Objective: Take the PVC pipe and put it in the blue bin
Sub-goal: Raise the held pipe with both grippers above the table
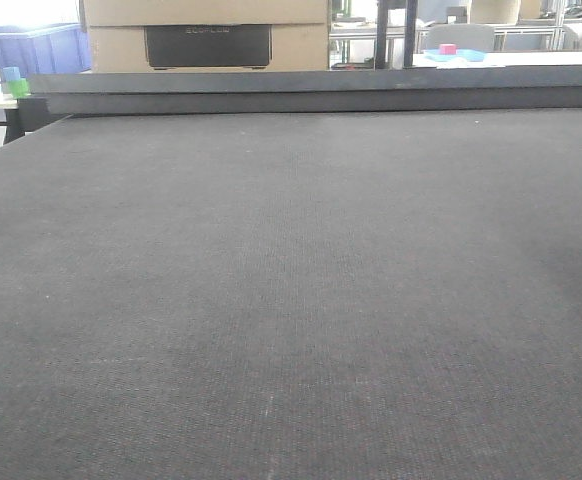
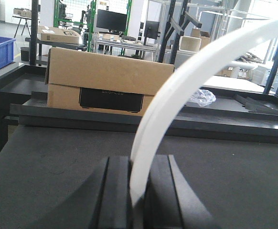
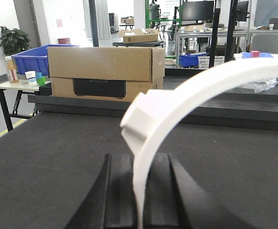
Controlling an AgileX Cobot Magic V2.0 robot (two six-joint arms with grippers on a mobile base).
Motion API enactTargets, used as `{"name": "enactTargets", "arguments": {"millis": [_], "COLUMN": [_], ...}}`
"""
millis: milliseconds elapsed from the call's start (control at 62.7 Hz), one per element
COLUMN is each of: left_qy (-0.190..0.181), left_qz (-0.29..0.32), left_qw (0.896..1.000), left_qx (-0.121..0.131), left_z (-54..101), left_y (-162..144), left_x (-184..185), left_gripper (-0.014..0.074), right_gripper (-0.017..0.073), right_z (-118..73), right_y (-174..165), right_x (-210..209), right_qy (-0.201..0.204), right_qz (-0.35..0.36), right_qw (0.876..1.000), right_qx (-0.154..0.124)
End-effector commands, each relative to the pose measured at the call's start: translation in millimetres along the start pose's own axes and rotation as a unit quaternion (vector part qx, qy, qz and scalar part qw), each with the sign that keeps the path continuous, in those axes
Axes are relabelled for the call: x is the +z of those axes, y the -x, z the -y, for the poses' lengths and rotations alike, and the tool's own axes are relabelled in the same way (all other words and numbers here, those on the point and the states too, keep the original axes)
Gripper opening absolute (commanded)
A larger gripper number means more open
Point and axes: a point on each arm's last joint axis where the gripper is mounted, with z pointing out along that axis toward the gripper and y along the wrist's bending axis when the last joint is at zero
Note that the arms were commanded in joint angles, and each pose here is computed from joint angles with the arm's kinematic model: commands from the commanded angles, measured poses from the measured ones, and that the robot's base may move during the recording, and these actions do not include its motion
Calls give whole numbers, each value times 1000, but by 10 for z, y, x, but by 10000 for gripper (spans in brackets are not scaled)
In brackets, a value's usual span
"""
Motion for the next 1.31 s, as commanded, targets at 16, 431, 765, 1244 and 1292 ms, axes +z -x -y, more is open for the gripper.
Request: {"name": "enactTargets", "arguments": {"millis": [16,431,765,1244,1292], "left_qy": [-4,-4,-4,-4,-4], "left_qz": [18,18,18,18,18], "left_qw": [1000,1000,1000,1000,1000], "left_qx": [0,0,0,0,0], "left_z": [10,10,10,10,10], "left_y": [34,34,34,34,34], "left_x": [-16,-16,-16,-16,-16], "left_gripper": [-111,-111,-111,-111,-111], "right_gripper": [-168,-168,-168,-168,-168], "right_z": [-2,-2,-2,-2,-2], "right_y": [30,30,30,30,30], "right_x": [-18,-18,-18,-18,-18], "right_qy": [0,0,0,0,0], "right_qz": [15,15,15,15,15], "right_qw": [1000,1000,1000,1000,1000], "right_qx": [-5,-5,-5,-5,-5]}}
